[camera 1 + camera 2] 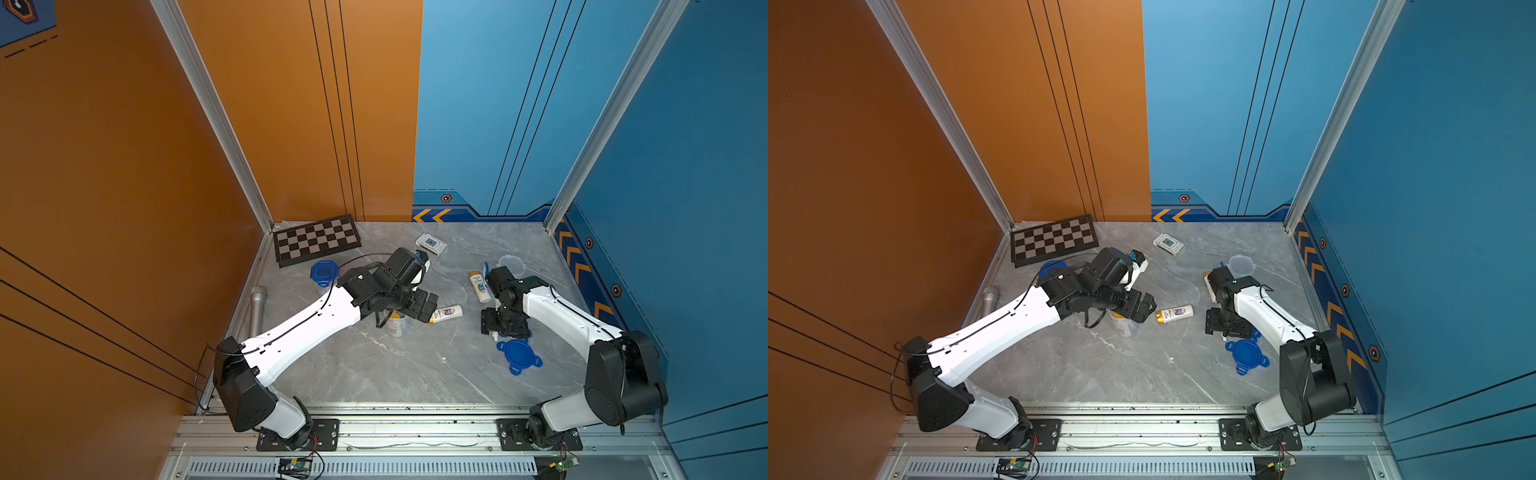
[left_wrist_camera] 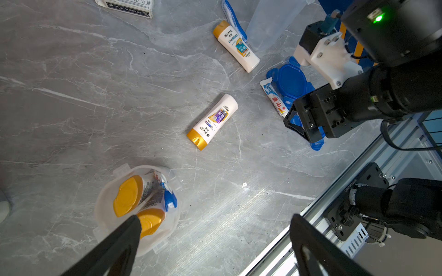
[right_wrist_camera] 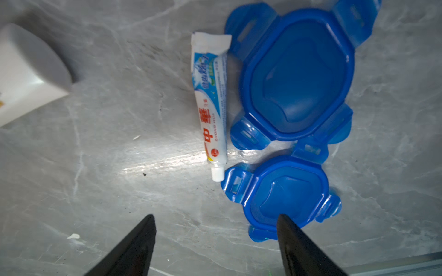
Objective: Pack away toiletry kits
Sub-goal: Move the lid to the center of the board.
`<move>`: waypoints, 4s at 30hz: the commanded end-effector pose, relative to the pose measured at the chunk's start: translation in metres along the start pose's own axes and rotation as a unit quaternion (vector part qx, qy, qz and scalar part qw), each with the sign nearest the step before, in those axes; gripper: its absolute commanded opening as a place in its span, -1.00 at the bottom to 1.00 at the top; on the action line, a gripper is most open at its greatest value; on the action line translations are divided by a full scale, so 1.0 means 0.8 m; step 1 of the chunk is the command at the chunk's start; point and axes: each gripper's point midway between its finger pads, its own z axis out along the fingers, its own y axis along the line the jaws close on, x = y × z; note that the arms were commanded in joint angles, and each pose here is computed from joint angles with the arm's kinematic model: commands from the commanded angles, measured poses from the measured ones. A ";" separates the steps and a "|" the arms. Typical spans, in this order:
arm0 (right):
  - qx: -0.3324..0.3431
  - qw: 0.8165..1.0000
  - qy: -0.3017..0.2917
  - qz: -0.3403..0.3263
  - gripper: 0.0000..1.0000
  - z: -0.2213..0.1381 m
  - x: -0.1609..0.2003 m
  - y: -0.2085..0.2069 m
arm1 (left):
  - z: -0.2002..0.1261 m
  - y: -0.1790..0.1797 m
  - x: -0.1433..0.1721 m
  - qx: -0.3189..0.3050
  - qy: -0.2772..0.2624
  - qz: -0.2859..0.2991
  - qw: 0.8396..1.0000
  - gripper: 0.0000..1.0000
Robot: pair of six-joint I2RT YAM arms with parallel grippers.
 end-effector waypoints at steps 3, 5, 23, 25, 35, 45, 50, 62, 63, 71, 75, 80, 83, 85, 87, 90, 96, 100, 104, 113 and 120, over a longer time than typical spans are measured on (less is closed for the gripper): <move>0.008 0.997 -0.027 0.071 0.74 -0.009 0.006 -0.034 | 0.000 -0.009 -0.003 0.016 0.007 -0.003 1.000 0.97; -0.002 0.992 -0.030 0.120 1.00 -0.016 0.008 -0.044 | 0.003 -0.011 -0.004 0.023 0.007 -0.002 1.000 0.97; -0.001 0.954 0.005 0.299 1.00 0.020 0.021 -0.104 | -0.011 0.012 -0.014 0.088 -0.083 -0.058 0.991 0.97; 0.002 0.955 0.016 0.297 1.00 0.033 0.030 -0.096 | -0.018 0.020 -0.020 0.090 -0.090 -0.062 0.990 0.97; 0.004 0.956 0.017 0.293 1.00 0.064 0.042 -0.070 | -0.029 0.045 -0.027 0.099 -0.099 -0.085 0.987 0.97; 0.004 0.972 0.034 0.234 0.89 0.077 0.054 -0.031 | -0.021 0.050 -0.027 0.089 -0.094 -0.089 0.988 0.97; -0.006 0.983 0.054 0.175 0.60 0.081 0.069 0.004 | -0.019 0.053 -0.025 0.085 -0.093 -0.096 0.987 0.97; -0.065 0.995 0.059 0.041 0.22 0.056 0.070 0.083 | -0.009 0.052 -0.018 0.083 -0.080 -0.111 0.987 0.97; -0.073 0.995 0.058 0.033 0.20 0.052 0.069 0.088 | -0.008 0.053 -0.018 0.083 -0.079 -0.111 0.987 0.97; -0.080 0.995 0.052 0.027 0.24 0.023 0.074 0.081 | -0.003 0.046 -0.019 0.081 -0.074 -0.110 0.988 0.97; -0.069 0.997 0.032 0.031 0.74 -0.002 0.071 0.069 | 0.000 0.046 -0.011 0.077 -0.064 -0.106 0.989 0.97; -0.035 0.999 0.010 0.016 1.00 -0.017 0.052 0.059 | -0.001 0.046 -0.009 0.078 -0.063 -0.105 0.989 0.97; -0.022 1.000 0.007 -0.002 1.00 -0.017 0.035 0.062 | -0.003 0.045 -0.010 0.078 -0.066 -0.105 0.989 0.97; -0.009 1.000 0.006 -0.021 1.00 -0.015 0.025 0.063 | -0.005 0.045 -0.011 0.079 -0.069 -0.105 0.989 0.97; 0.008 0.999 0.011 -0.042 1.00 -0.010 0.016 0.059 | -0.007 0.045 -0.010 0.078 -0.070 -0.106 0.989 0.97; 0.020 0.997 0.028 -0.069 1.00 0.002 0.009 0.058 | -0.010 0.045 -0.011 0.078 -0.073 -0.107 0.988 0.97; 0.044 0.993 0.048 -0.099 1.00 0.019 0.010 0.054 | -0.011 0.045 -0.014 0.077 -0.076 -0.108 0.988 0.97; 0.042 0.992 0.062 -0.104 1.00 0.032 0.010 0.058 | -0.010 0.041 -0.016 0.079 -0.076 -0.107 0.988 0.97; 0.025 0.992 0.071 -0.105 1.00 0.042 0.013 0.065 | -0.010 0.041 -0.014 0.079 -0.075 -0.108 0.988 0.97; 0.015 0.990 0.085 -0.111 1.00 0.053 0.027 0.071 | -0.008 0.041 -0.014 0.075 -0.074 -0.111 0.988 0.97; -0.006 0.990 0.079 -0.114 1.00 0.048 0.036 0.080 | -0.005 0.041 -0.011 0.075 -0.070 -0.111 0.988 0.97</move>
